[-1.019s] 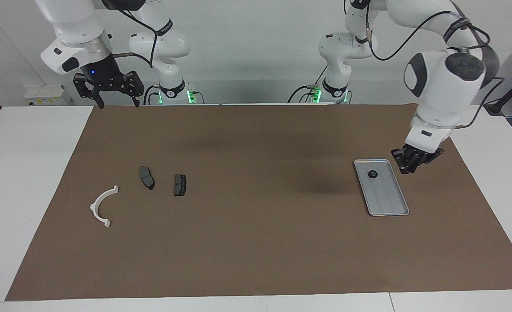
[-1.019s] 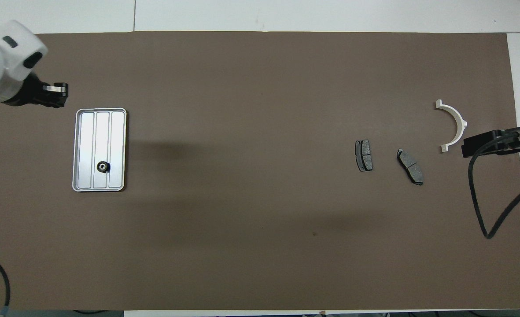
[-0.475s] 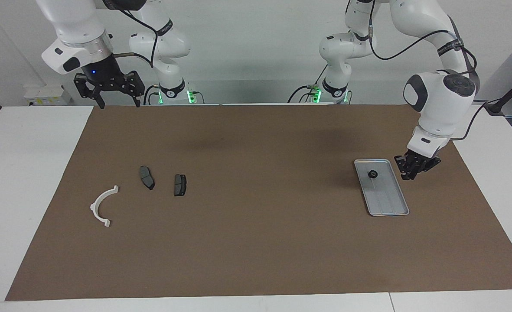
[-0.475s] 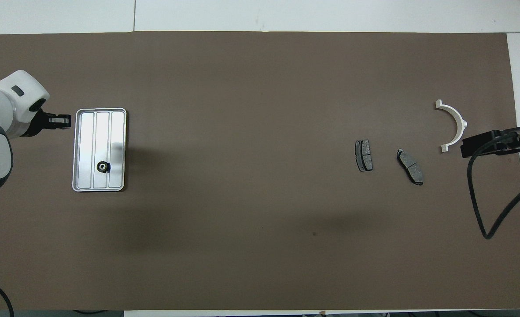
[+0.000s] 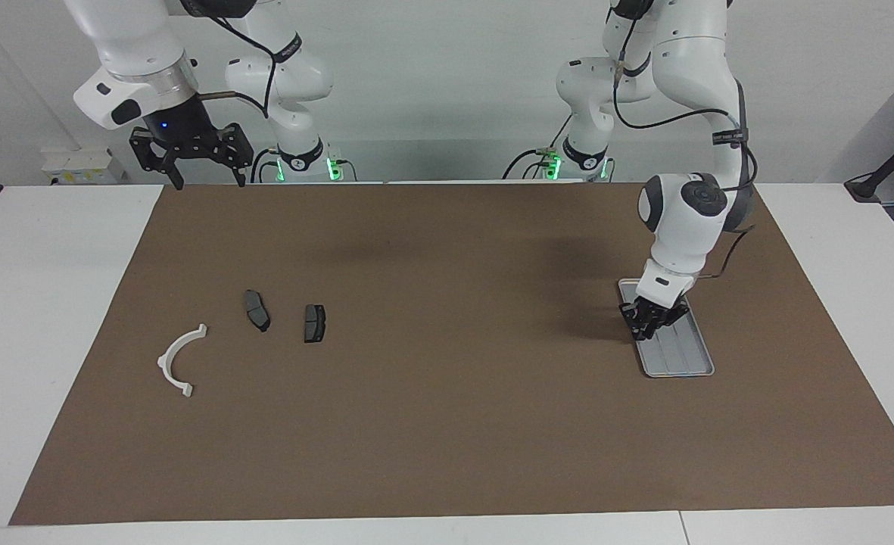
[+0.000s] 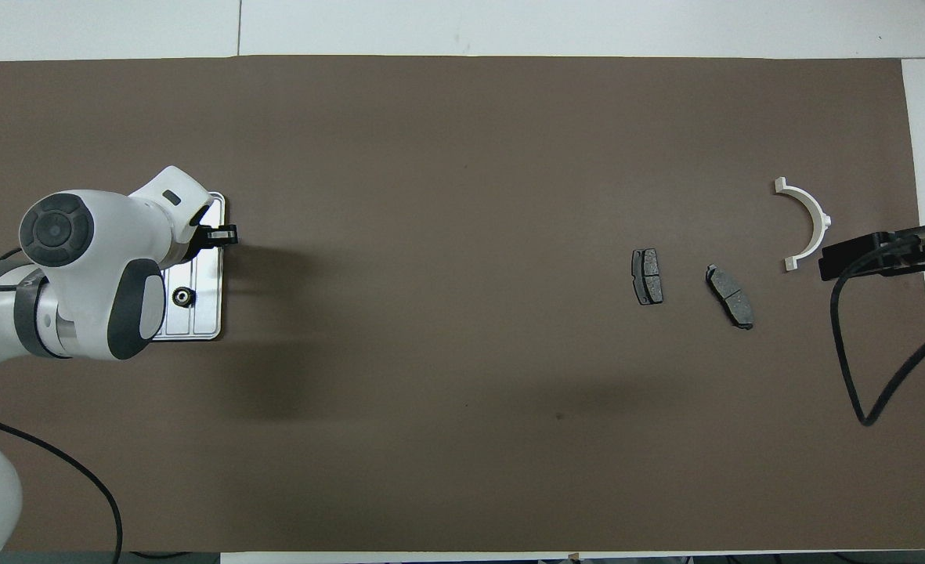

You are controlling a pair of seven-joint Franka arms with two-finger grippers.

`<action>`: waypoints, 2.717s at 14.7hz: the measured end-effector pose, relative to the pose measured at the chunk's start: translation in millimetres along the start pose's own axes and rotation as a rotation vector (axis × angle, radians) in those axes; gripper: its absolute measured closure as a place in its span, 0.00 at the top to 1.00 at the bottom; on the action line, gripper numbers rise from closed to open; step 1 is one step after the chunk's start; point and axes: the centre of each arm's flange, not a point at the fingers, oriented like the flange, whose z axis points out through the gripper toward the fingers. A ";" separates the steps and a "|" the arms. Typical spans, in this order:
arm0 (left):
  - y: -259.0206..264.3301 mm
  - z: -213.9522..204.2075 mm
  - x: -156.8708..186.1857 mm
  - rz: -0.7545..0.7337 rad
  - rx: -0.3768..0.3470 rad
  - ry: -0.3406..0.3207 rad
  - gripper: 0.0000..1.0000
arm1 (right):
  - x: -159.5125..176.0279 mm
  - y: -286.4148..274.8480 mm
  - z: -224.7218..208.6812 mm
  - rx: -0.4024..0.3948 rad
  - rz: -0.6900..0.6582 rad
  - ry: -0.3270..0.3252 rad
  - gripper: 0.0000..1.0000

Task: Pick bearing gear from pile to tray
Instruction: 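Lower the nut into the tray and open the left gripper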

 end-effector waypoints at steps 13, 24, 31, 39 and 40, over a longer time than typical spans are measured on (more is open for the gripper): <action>-51.5 -0.4 4.5 0.010 0.019 0.002 0.24 | -1.4 0.0 -2.3 0.000 0.000 0.005 1.00; -49.8 7.9 -2.7 0.015 0.017 -0.007 0.24 | -1.6 0.0 -2.7 0.000 0.000 0.005 1.00; -49.8 10.0 -4.9 0.015 0.017 -0.009 0.24 | -1.6 0.0 -2.7 0.000 0.000 0.005 1.00; -50.7 4.2 -1.1 0.013 0.019 -0.010 0.80 | -1.6 0.0 -2.7 0.000 0.000 0.005 1.00; -51.7 -6.5 5.5 0.011 0.022 -0.020 0.80 | -1.6 0.0 -2.7 0.000 0.000 0.005 1.00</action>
